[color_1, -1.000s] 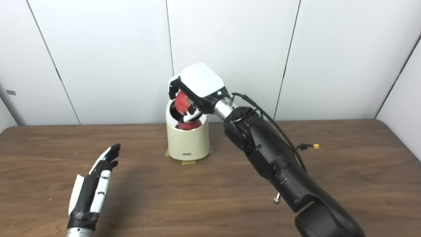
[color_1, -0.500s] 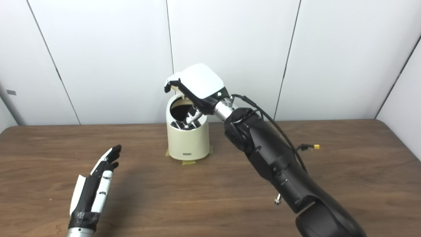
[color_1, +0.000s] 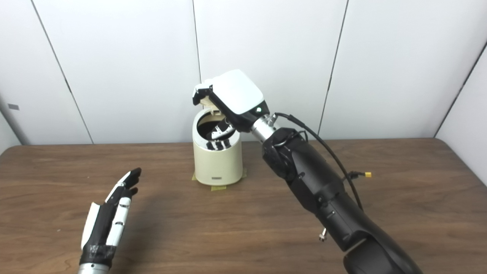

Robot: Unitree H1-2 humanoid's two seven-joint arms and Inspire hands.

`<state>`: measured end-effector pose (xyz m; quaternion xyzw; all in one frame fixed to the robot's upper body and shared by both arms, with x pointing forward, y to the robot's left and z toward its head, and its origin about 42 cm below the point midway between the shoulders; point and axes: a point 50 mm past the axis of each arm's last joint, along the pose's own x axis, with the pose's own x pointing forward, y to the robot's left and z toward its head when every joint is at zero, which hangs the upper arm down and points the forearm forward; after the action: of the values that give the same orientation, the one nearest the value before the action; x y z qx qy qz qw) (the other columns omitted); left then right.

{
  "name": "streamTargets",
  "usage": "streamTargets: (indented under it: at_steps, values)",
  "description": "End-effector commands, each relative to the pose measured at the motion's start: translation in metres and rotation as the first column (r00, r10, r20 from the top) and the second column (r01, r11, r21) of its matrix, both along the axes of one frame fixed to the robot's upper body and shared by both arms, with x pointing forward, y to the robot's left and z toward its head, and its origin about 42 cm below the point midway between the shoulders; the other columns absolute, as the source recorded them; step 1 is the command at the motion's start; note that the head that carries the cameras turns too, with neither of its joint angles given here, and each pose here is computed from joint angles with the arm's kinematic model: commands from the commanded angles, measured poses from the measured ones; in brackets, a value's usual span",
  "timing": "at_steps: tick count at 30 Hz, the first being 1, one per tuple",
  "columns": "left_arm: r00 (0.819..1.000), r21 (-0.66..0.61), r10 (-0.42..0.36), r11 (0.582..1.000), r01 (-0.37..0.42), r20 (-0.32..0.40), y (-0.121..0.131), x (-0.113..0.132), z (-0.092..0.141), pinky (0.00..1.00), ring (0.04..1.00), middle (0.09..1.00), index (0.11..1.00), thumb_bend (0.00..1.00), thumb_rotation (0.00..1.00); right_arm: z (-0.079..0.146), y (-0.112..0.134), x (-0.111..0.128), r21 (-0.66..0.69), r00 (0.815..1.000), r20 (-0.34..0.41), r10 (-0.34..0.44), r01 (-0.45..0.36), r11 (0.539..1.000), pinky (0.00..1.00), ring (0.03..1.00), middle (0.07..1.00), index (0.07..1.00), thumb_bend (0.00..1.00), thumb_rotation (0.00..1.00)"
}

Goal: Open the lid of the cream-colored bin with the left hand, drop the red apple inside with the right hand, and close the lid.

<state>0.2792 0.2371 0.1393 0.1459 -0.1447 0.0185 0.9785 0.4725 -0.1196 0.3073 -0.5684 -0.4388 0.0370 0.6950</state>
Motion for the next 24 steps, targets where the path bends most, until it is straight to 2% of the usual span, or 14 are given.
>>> streamTargets:
  at_steps: [1,6,9,13,16,19,21,23,24]
  values:
    - [0.998,-0.004,-0.007,1.000,0.007,0.062,-0.001,0.004,0.011,0.90,0.927,0.924,0.898,0.25,1.00,0.022,-0.008,-0.006,0.099,0.996,0.088,0.003,-0.012,0.995,0.29,0.363,0.517,0.458,0.53,0.04]
    - [0.998,0.010,-0.001,1.000,0.001,0.068,0.002,0.005,0.012,0.89,0.923,0.922,0.897,0.24,1.00,0.011,-0.026,-0.029,0.254,0.993,0.118,0.009,-0.039,0.966,0.17,0.241,0.502,0.451,0.52,0.00]
    - [0.998,0.015,-0.001,1.000,0.000,0.070,0.004,0.006,0.012,0.88,0.919,0.919,0.894,0.24,1.00,0.002,-0.042,-0.042,0.318,0.994,0.108,-0.025,-0.011,0.948,0.16,0.225,0.487,0.459,0.52,0.00]
    - [0.997,0.017,0.000,1.000,-0.002,0.076,0.005,0.008,0.011,0.88,0.915,0.912,0.884,0.23,1.00,-0.016,-0.067,-0.057,0.409,0.996,0.059,-0.073,0.042,0.911,0.16,0.217,0.479,0.466,0.52,0.00]
    - [0.997,0.027,0.007,1.000,-0.009,0.076,0.007,0.010,0.011,0.87,0.908,0.904,0.878,0.22,1.00,-0.036,-0.091,-0.072,0.462,0.994,-0.003,-0.106,0.095,0.882,0.17,0.226,0.475,0.469,0.52,0.00]
    - [0.997,0.028,0.013,1.000,-0.015,0.077,0.009,0.012,0.011,0.88,0.909,0.904,0.875,0.21,1.00,-0.054,-0.110,-0.084,0.530,0.986,-0.108,-0.130,0.168,0.831,0.19,0.242,0.463,0.476,0.52,0.00]
    - [0.997,0.029,0.014,0.999,-0.016,0.078,0.010,0.012,0.012,0.88,0.910,0.903,0.874,0.22,1.00,-0.065,-0.122,-0.090,0.589,0.979,-0.180,-0.096,0.185,0.786,0.22,0.275,0.446,0.486,0.52,0.00]
    - [0.997,0.031,0.013,0.999,-0.016,0.078,0.011,0.011,0.012,0.89,0.909,0.900,0.873,0.22,1.00,-0.079,-0.135,-0.098,0.634,0.964,-0.263,-0.050,0.212,0.744,0.29,0.356,0.455,0.503,0.52,0.00]
    - [0.997,0.032,0.015,0.999,-0.017,0.077,0.012,0.011,0.012,0.88,0.906,0.897,0.873,0.22,1.00,-0.085,-0.139,-0.101,0.660,0.948,-0.317,-0.010,0.228,0.716,0.33,0.406,0.492,0.497,0.50,0.07]
